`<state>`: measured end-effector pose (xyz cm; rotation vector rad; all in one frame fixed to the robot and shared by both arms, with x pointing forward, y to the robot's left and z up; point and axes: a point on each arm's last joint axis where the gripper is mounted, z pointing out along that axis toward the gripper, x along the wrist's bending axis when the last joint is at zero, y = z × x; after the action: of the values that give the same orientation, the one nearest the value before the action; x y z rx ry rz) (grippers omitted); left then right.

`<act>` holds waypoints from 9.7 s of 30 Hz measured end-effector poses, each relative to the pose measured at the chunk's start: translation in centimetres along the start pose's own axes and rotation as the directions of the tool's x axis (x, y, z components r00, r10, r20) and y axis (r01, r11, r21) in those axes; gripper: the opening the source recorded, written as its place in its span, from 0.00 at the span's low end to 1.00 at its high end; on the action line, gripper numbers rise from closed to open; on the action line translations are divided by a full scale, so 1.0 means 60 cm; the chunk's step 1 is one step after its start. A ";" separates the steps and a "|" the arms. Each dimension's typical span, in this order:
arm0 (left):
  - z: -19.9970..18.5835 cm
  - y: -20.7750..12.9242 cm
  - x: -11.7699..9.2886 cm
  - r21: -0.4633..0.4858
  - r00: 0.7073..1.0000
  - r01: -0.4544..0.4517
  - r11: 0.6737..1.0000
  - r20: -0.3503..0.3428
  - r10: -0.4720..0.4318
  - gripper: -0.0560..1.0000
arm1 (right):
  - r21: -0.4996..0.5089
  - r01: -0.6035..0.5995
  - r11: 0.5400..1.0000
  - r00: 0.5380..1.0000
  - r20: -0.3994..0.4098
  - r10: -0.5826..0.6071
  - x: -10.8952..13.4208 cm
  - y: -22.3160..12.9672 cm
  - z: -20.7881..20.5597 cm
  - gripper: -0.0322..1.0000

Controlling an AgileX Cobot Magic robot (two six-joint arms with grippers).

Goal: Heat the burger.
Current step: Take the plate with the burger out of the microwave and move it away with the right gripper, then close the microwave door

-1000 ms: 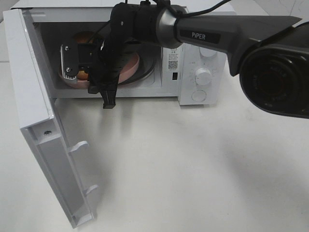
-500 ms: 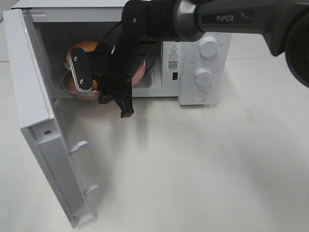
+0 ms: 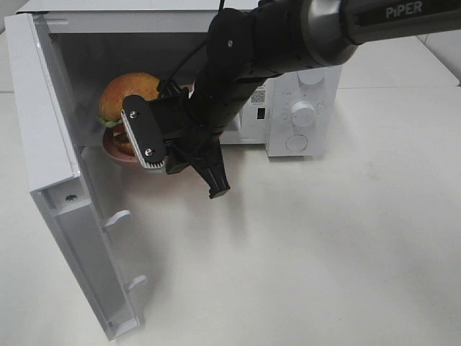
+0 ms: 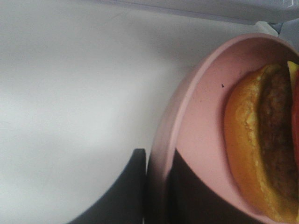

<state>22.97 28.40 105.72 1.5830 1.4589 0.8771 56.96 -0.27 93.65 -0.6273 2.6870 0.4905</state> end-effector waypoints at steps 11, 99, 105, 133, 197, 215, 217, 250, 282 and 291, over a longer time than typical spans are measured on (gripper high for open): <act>0.000 0.000 0.000 0.000 1.000 0.000 1.000 0.000 0.000 0.99 | 0.002 0.060 0.998 0.998 0.015 -0.060 0.052 -0.012 -0.038 0.13; 0.000 0.000 0.000 0.000 1.000 0.000 1.000 0.000 0.000 0.99 | -0.058 -0.272 0.961 0.913 0.299 0.277 0.398 -0.092 -0.252 0.13; 0.000 0.000 0.000 0.000 1.000 0.000 1.000 0.000 0.000 0.99 | -0.035 -0.347 0.937 0.888 0.308 0.340 0.398 -0.099 -0.253 0.13; 0.000 0.000 0.000 0.000 1.000 0.000 1.000 0.000 0.000 0.99 | 0.143 -0.753 0.643 0.614 0.504 0.607 0.356 -0.140 -0.295 0.13; 0.000 0.000 0.000 0.000 1.000 0.000 1.000 0.000 0.000 0.99 | -0.055 -0.996 -0.065 -0.084 0.768 0.635 0.359 -0.283 -0.133 0.13; 0.000 0.000 0.000 0.000 1.000 0.000 1.000 0.000 0.000 0.99 | -0.081 -0.996 -0.033 -0.083 0.735 0.673 0.353 -0.279 -0.125 0.51; 0.000 0.000 0.000 0.000 1.000 0.000 1.000 0.000 0.000 0.99 | -0.107 -0.994 -0.018 -0.090 0.721 0.687 0.346 -0.274 -0.135 0.54; 0.000 0.000 0.000 0.000 1.000 0.000 1.000 0.000 0.000 0.99 | -0.004 -0.998 -0.058 -0.052 0.502 0.863 0.255 -0.189 -0.272 0.76; 0.000 0.000 0.000 0.000 1.000 0.000 1.000 0.000 0.000 0.99 | 0.011 -0.999 -0.046 -0.039 0.351 0.935 0.339 -0.121 -0.452 0.76; 0.000 0.000 0.000 0.000 1.000 0.000 1.000 0.000 0.000 0.99 | -0.140 -0.990 -0.003 -0.050 0.334 0.941 0.416 -0.120 -0.472 0.77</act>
<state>22.97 28.40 105.72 1.5830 1.4589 0.8771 32.38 -26.64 106.98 1.5792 2.2357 0.5859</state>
